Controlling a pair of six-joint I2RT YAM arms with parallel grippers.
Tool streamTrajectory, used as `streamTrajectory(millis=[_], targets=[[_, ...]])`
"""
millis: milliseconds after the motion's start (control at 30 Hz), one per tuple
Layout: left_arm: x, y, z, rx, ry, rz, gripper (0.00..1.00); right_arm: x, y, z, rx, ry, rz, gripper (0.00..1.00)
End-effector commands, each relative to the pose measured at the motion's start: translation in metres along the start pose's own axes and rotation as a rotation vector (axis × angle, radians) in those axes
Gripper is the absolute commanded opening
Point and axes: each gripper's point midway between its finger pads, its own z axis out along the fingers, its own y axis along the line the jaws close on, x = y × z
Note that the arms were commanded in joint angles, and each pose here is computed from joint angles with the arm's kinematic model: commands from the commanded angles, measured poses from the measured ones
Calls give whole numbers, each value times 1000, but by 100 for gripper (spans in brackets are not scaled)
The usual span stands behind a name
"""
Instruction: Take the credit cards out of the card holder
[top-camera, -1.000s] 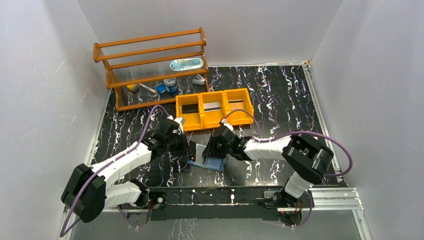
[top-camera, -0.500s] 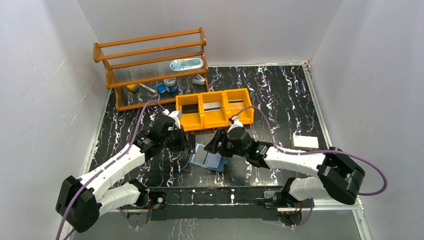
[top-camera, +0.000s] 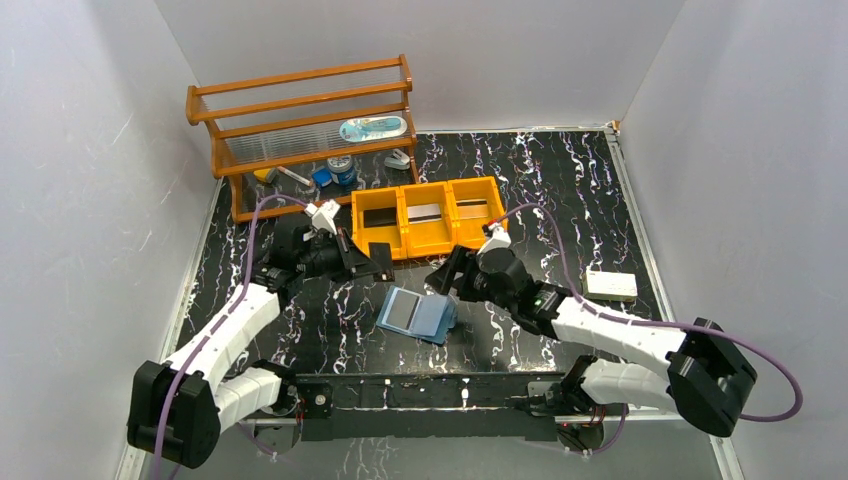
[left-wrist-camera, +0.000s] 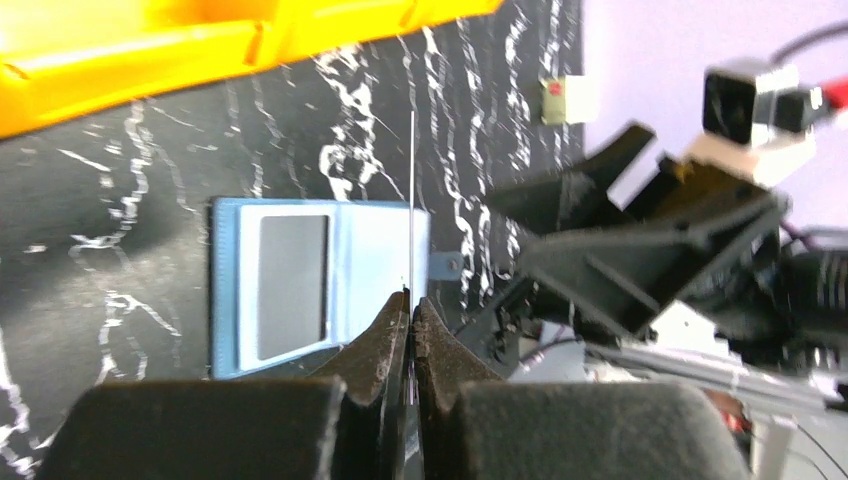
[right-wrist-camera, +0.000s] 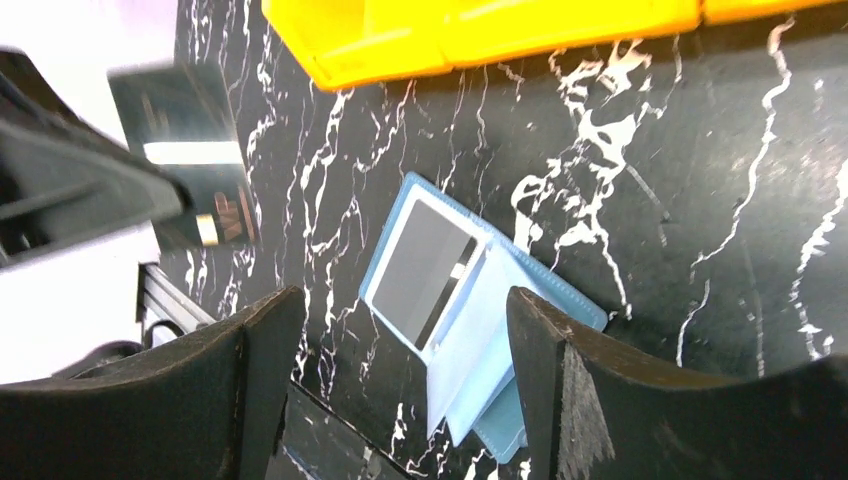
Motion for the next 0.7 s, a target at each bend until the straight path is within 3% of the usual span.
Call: streamTrajectory(millis=[0,167,233,667], targets=[[20,-38,-9,262,82,19,0,-37,36,-4,-162,-24,13,83],[23,-51,-14,367,78,33,0,-37,71,-10,-358,24,32,84],[24,-59,-16,418,82,34,0,-36,81,-11,-423,30,47,88],[31,-67,-24,487,118,63,0,-32,111,-16,-596,76,51,71]])
